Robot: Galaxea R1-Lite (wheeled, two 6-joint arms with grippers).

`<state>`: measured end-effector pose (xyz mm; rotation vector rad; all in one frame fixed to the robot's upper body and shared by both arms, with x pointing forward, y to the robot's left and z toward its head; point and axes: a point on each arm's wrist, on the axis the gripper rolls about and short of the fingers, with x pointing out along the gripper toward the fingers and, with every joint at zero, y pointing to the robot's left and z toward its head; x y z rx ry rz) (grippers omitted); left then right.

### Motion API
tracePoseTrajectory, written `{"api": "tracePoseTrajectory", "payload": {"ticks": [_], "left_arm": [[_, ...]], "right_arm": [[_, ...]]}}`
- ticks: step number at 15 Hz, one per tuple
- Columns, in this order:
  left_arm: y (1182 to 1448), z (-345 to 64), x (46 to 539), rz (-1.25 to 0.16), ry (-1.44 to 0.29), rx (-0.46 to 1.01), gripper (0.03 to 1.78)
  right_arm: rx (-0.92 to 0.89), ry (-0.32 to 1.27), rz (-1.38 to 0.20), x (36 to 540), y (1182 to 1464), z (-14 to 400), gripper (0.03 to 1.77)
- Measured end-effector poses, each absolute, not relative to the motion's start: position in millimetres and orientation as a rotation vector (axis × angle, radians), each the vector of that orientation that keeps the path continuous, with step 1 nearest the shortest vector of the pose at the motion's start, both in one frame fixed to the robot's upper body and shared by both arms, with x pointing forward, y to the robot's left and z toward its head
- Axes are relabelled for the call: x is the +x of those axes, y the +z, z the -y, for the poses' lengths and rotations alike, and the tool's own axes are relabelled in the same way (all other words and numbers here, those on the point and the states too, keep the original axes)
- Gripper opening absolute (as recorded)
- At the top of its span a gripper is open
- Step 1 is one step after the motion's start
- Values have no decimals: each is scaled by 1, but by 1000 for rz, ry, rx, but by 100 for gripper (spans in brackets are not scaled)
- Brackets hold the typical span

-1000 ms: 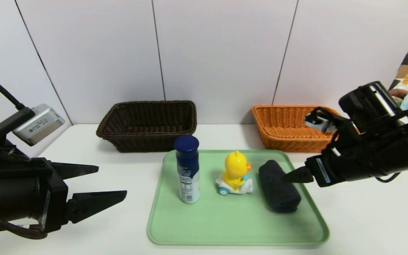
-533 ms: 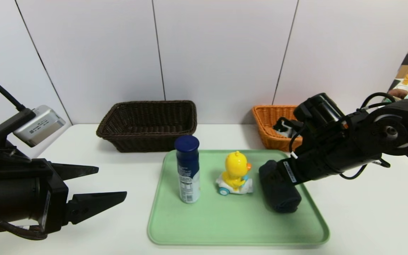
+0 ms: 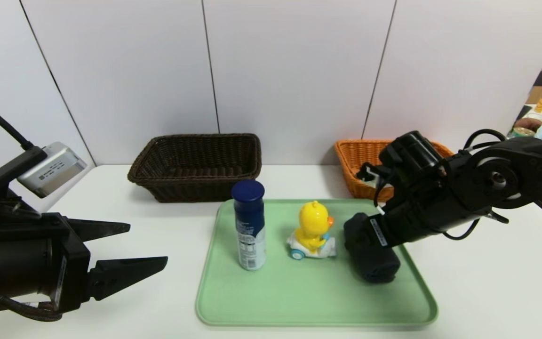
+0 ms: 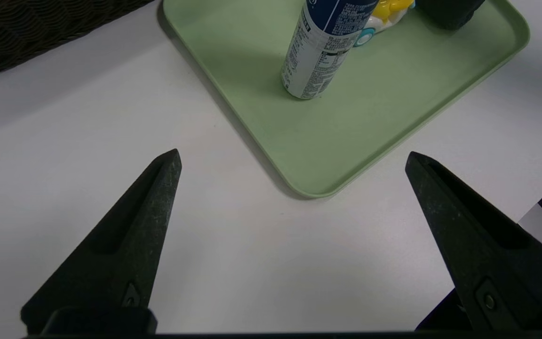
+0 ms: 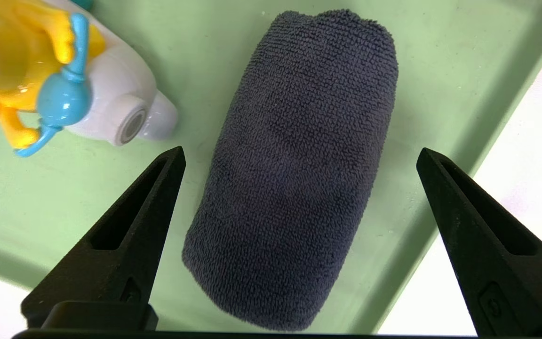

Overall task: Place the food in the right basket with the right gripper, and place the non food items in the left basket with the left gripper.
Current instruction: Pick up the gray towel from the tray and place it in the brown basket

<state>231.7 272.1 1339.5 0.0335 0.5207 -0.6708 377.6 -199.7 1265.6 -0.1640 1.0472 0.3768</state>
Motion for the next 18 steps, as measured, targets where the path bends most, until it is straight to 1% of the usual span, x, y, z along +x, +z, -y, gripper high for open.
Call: {"api": "tracePoseTrajectory", "payload": {"ticks": [3, 18], "left_arm": [[1339, -272, 231, -520, -671, 34, 169], [1340, -273, 230, -516, -671, 31, 169]], "right_arm": [[-190, 350, -1057, 379, 1260, 197, 170], [-207, 359, -1072, 377, 1256, 193, 170]]}}
